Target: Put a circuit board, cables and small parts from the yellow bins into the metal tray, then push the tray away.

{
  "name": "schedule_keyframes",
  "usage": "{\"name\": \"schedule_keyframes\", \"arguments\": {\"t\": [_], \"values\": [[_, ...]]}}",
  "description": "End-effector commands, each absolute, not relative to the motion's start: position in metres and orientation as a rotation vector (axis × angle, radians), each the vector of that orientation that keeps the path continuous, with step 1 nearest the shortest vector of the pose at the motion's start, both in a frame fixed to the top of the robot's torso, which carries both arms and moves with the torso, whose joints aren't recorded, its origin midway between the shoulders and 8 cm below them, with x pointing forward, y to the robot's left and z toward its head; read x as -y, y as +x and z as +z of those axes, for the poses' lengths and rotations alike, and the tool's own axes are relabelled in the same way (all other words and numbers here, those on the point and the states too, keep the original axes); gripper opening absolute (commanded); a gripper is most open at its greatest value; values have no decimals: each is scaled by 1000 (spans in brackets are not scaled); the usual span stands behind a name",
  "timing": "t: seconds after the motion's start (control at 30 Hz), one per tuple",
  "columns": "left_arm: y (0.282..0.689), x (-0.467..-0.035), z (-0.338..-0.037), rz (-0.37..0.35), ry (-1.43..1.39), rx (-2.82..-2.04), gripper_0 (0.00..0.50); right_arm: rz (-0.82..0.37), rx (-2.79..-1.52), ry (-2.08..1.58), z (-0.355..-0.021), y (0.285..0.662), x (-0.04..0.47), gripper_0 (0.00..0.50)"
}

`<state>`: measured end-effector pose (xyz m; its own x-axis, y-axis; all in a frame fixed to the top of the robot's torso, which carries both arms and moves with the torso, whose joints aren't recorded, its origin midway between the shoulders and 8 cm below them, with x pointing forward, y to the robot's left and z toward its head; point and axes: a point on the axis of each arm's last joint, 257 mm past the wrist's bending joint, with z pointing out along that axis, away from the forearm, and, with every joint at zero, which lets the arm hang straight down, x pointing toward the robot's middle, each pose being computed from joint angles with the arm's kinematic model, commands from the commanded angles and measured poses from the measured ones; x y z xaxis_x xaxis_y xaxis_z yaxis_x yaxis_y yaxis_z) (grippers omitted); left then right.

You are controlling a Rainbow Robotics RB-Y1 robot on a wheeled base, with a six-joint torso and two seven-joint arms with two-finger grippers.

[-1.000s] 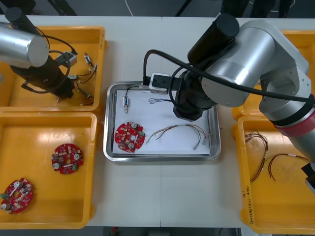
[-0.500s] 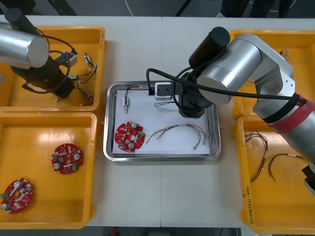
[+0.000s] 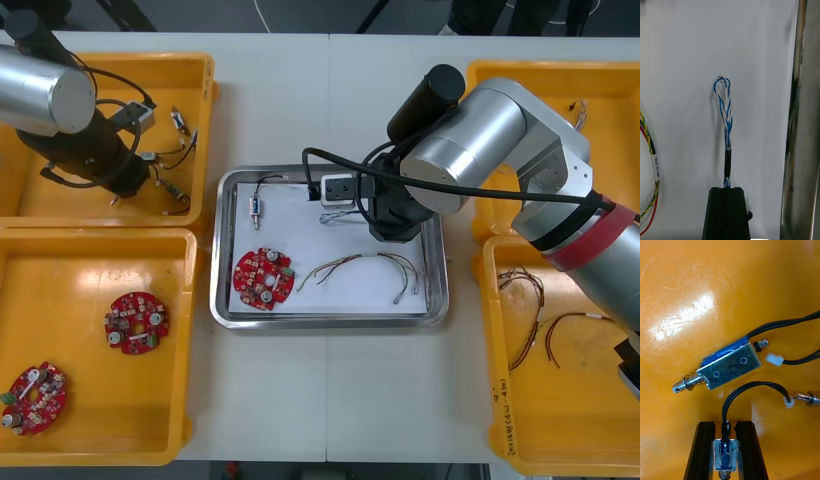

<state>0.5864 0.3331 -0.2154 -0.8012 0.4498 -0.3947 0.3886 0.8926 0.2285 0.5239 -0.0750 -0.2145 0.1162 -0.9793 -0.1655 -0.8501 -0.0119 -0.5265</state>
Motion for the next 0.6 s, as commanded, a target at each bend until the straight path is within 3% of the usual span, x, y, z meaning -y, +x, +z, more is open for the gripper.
{"name": "schedule_keyframes", "arguments": {"t": [0.03,0.13,0.17,0.2,0.23,0.3,0.33,0.6], "values": [[582,-358,-183,209,570,-2593,1,-408,-1668,-1946,-198,531,65,0],[579,-358,-169,195,553,-2592,2,-403,-1672,-1952,-203,531,66,6],[578,-362,-163,198,543,-2594,1,-401,-1671,-1950,-203,532,67,44],[576,-362,-159,196,541,-2597,1,-397,-1667,-1952,-204,533,66,140],[576,-361,-155,197,543,-2591,1,-397,-1668,-1951,-205,533,67,188],[571,-364,-145,219,541,-2599,2,-392,-1660,-1957,-205,533,66,444],[568,-366,-141,232,541,-2605,0,-395,-1657,-1957,-204,534,66,500],[553,-360,-118,234,522,-2622,1,-382,-1656,-1956,-202,532,66,500]]}}
